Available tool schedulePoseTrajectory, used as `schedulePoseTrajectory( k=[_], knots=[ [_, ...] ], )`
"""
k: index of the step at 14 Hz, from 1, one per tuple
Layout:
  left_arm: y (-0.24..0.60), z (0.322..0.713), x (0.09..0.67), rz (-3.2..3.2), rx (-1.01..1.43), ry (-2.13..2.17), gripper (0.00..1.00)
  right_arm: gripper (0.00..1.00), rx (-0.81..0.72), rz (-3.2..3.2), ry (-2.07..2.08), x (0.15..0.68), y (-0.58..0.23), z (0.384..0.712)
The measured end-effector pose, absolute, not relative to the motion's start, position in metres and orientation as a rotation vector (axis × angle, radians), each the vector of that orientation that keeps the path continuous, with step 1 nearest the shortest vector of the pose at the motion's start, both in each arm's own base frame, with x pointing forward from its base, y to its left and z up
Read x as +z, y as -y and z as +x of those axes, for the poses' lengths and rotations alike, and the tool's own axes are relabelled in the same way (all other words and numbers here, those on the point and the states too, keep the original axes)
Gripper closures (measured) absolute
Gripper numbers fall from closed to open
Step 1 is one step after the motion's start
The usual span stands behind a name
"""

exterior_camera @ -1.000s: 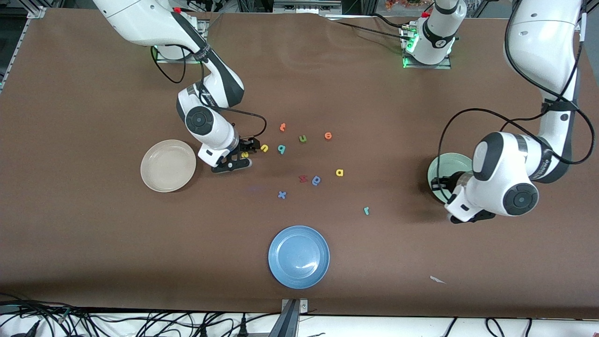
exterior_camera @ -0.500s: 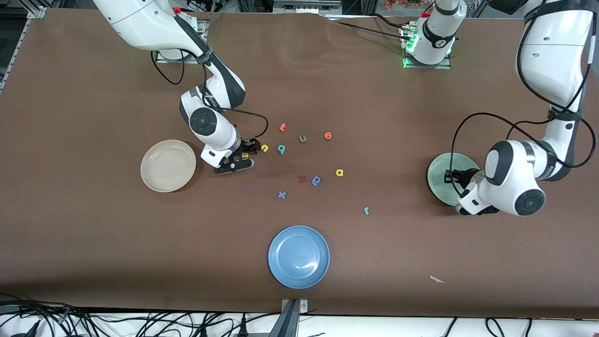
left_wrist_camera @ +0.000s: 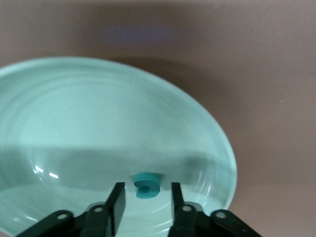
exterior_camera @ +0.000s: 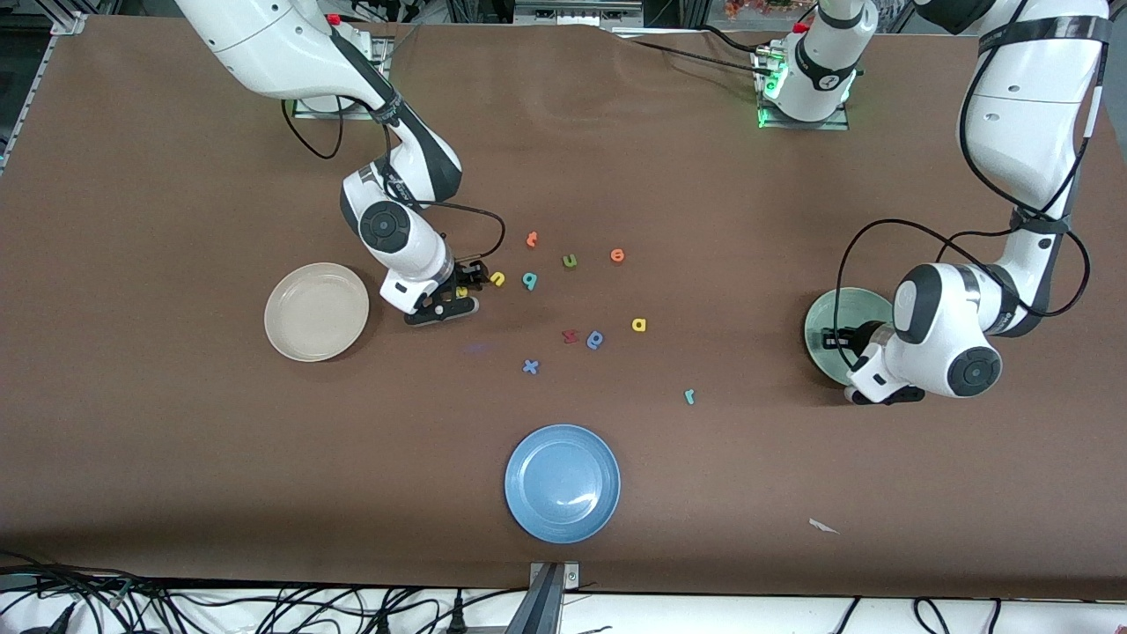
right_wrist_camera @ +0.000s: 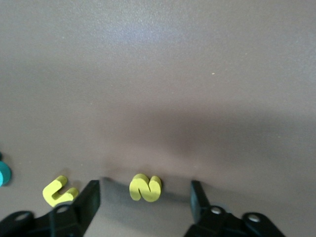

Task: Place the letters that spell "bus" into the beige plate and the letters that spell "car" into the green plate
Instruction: 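Grasp the yellow 2 with the right gripper while the left grasps the j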

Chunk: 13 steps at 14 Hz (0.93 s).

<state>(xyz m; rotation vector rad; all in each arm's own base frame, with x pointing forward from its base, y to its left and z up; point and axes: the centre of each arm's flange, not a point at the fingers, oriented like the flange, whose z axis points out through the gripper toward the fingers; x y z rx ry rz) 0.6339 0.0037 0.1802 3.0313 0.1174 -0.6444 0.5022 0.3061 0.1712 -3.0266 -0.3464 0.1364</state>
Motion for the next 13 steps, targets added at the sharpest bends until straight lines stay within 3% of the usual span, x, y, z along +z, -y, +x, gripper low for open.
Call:
schedulePoseTrajectory(
  k=[5,9,13],
  knots=[
    [0.041,0.67,0.252,2.959,-0.428,-0.239,0.01,0.37,0.127,-3.034,0.367,0.172,-0.305,0.503],
    [0.12,0.682,0.263,2.917,-0.311,-0.41,0.0,0.4,0.126,-3.036,0.371,0.171,-0.305,0.503],
    [0.188,0.688,0.238,2.876,-0.137,-0.574,0.0,0.46,0.12,-3.042,0.394,0.171,-0.305,0.502]
  ],
)
